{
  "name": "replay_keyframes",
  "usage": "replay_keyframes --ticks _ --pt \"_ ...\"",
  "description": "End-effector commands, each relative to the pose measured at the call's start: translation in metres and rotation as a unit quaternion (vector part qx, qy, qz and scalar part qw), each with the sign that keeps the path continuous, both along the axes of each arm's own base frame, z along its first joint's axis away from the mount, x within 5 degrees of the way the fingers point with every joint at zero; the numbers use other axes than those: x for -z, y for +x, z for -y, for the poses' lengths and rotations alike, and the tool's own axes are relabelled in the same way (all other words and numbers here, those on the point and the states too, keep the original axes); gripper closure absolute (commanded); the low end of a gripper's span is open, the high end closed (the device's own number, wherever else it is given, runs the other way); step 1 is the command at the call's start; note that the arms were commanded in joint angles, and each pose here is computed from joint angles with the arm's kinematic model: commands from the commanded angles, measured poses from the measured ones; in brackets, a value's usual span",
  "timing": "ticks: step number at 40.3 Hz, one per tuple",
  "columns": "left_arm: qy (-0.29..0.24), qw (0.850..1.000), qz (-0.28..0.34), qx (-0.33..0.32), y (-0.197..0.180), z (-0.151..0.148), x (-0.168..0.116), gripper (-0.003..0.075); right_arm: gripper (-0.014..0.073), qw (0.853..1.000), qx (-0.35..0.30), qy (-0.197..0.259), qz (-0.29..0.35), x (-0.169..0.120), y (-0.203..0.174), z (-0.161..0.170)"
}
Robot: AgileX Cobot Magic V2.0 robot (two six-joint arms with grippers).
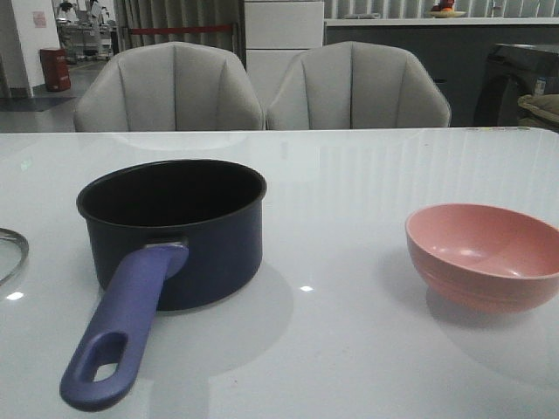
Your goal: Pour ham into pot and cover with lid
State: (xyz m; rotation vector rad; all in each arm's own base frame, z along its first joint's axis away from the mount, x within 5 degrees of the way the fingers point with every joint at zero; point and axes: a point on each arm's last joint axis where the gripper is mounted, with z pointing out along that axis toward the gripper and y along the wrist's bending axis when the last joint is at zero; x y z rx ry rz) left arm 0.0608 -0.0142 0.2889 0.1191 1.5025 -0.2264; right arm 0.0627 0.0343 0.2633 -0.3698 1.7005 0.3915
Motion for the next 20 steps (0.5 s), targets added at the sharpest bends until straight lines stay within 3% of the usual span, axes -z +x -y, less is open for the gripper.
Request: replay_keyframes --ticks 1,15,20 --pt "-0.019 0.999 0.046 -0.001 -0.0016 -0.001 -0.0161 0.0041 0.0454 0.999 0.007 0.013 0.033 -0.0133 0.0012 0.0009" --pt "-0.023 0.999 0.046 -0.001 -0.0016 -0.0011 -0.0173 0.0041 0.0454 0.999 0.007 0.013 0.033 -0.0133 0.0012 0.0009" --pt "-0.022 1.0 0.003 0.009 0.0019 0.0016 -0.0213 0.0041 0.0454 0.999 0.007 0.013 0.033 -0.0133 0.0012 0.0009"
